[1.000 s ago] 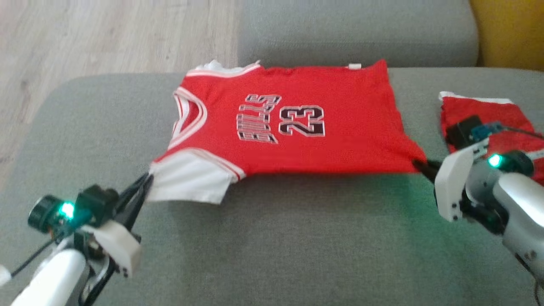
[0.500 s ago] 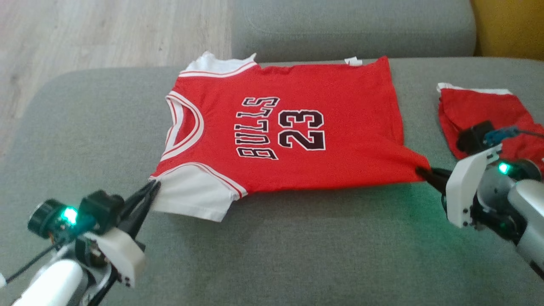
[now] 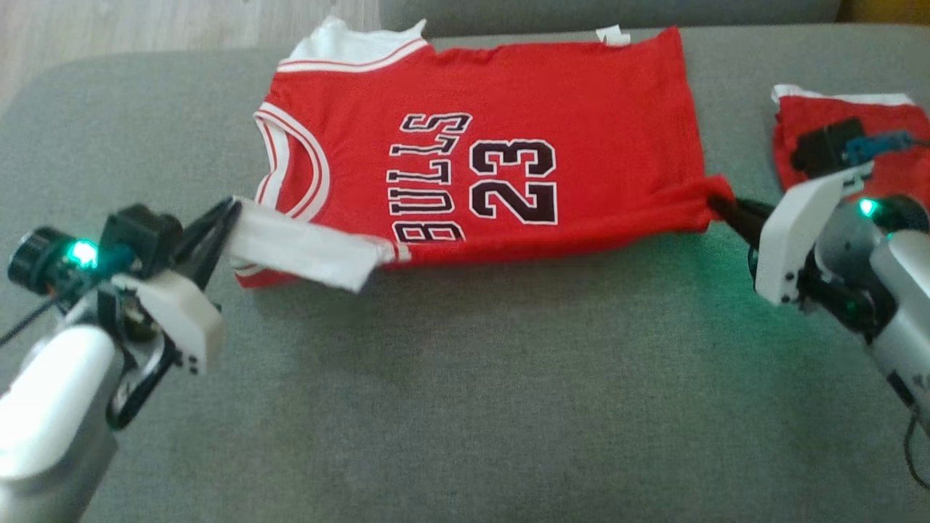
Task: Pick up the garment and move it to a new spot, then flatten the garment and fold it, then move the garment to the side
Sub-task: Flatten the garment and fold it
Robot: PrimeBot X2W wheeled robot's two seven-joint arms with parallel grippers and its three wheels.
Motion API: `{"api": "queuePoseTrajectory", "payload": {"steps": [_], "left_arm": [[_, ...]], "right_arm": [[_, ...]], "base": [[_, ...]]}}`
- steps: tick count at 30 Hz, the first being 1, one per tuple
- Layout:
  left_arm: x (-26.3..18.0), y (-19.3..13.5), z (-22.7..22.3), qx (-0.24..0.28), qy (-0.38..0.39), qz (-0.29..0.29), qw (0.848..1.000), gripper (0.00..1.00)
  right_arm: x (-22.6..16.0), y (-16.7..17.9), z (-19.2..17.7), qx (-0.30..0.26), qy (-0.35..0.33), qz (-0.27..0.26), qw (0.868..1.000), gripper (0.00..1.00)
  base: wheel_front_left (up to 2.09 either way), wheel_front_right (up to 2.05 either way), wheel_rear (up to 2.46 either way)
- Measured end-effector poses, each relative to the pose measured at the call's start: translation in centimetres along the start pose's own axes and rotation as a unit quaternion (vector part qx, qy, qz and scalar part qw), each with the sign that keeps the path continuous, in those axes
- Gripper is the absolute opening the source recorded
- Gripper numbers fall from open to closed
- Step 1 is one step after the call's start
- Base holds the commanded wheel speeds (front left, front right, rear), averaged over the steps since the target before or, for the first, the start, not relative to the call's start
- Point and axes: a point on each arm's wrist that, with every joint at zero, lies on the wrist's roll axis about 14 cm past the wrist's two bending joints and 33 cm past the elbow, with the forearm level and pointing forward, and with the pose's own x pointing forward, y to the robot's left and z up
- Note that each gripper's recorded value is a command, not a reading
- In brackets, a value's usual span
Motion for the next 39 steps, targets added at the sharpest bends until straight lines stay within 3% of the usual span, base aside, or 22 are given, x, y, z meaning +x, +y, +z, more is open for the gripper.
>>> {"api": "queuePoseTrajectory", "payload": {"steps": [6,20,21,22,23,26,30,34,39], "left_arm": [[3.0,1.0,0.2,0.009,0.016,-0.004,1.000,0.00],[9.0,3.1,-0.5,0.037,0.051,0.001,0.998,0.00],[9.4,3.2,-0.3,0.039,0.049,0.001,0.998,0.00],[9.8,3.3,-0.1,0.041,0.046,0.002,0.998,0.69],[10.2,3.5,0.1,0.041,0.040,0.004,0.998,1.00],[11.3,4.2,1.8,0.037,-0.004,0.021,0.999,1.00],[11.6,5.6,6.9,0.016,-0.119,0.067,0.990,1.00],[10.2,6.5,10.8,-0.015,-0.198,0.106,0.974,1.00],[6.7,6.3,15.7,-0.056,-0.291,0.126,0.947,1.00]], "right_arm": [[1.8,-0.7,1.8,0.004,-0.006,-0.008,1.000,0.00],[5.2,-2.0,1.8,0.003,0.016,-0.020,1.000,0.00],[5.4,-2.2,2.0,0.001,0.013,-0.022,1.000,0.33],[5.6,-2.4,2.4,-0.005,0.006,-0.026,1.000,1.00],[5.7,-2.7,2.5,-0.008,0.004,-0.030,1.000,1.00],[5.9,-3.1,3.7,0.003,-0.026,-0.036,0.999,1.00],[5.2,-3.6,7.0,0.022,-0.109,-0.046,0.993,1.00],[3.3,-3.7,10.7,0.035,-0.212,-0.054,0.975,1.00],[0.5,-2.6,14.1,0.038,-0.323,-0.056,0.944,1.00]], "base": [[0.00,0.00,0.00],[0.00,0.00,0.00],[0.00,0.00,0.00],[0.00,0.00,0.00],[0.00,0.00,0.00],[0.00,0.00,0.00],[0.00,0.00,0.00],[0.00,0.00,0.00],[0.00,0.00,0.00]]}}
